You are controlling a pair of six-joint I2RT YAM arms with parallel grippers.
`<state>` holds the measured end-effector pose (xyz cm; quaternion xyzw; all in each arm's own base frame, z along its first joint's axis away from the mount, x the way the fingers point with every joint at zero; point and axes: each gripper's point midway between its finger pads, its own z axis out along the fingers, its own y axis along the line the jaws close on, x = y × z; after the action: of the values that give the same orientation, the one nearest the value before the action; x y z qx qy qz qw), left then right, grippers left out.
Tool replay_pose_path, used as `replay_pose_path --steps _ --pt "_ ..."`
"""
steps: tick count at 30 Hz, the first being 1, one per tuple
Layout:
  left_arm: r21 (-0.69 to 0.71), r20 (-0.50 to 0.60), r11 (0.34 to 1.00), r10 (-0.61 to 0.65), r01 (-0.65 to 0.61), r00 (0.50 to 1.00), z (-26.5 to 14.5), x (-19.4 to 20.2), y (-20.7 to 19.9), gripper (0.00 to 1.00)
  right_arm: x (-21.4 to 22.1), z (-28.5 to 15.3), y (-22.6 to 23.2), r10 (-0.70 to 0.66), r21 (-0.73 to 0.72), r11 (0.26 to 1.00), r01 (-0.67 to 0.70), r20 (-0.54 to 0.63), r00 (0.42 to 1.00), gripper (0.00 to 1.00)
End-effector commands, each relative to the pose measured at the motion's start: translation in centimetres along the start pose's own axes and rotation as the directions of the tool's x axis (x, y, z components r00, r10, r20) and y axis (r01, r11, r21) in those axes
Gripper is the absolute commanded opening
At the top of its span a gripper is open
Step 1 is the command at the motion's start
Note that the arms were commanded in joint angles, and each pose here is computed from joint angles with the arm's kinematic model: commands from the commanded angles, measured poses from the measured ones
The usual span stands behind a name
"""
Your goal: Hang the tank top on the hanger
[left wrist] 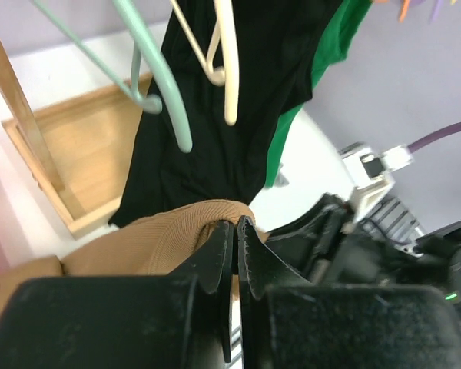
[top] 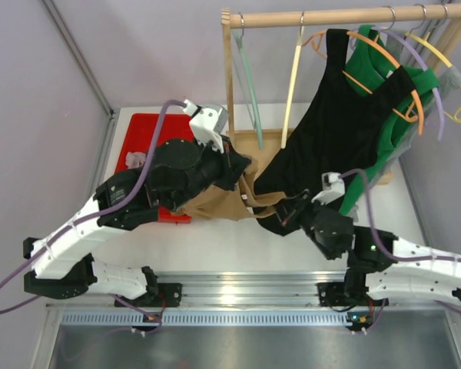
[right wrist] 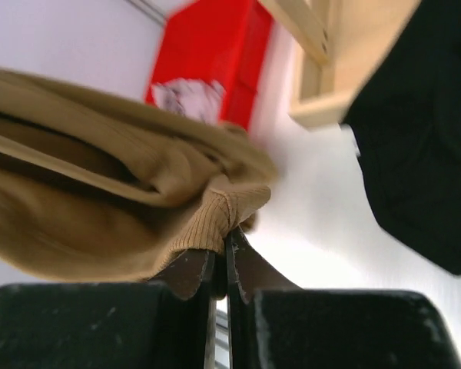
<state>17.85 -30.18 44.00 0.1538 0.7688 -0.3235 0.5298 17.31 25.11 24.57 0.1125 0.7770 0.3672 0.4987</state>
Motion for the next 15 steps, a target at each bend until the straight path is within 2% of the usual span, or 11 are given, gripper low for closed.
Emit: replay_pose_path --steps 1,6,11,15 --pt "0.046 0.112 0.999 0.011 -0.016 0.994 -1.9 -4.5 -1.0 0.00 -7.6 -2.8 1.8 -0.026 -0.015 0.999 0.029 0.154 0.988 0.00" --pt "0.063 0.171 0.997 0.029 -0.040 0.985 -2.7 -6.7 -1.4 0.00 -14.6 -6.5 4.8 -0.104 -0.060 0.991 0.121 0.236 0.966 0.00" --pt "0.058 0.235 0.998 0.023 -0.038 0.972 -3.6 -8.9 -1.4 0.00 -18.9 -8.6 8.6 -0.169 -0.111 0.973 0.204 0.266 0.949 0.00" --pt "0.053 0.290 0.998 0.017 -0.034 0.957 -4.6 -10.5 -1.1 0.00 -21.6 -9.7 9.9 -0.244 -0.092 0.955 0.282 0.302 0.922 0.00"
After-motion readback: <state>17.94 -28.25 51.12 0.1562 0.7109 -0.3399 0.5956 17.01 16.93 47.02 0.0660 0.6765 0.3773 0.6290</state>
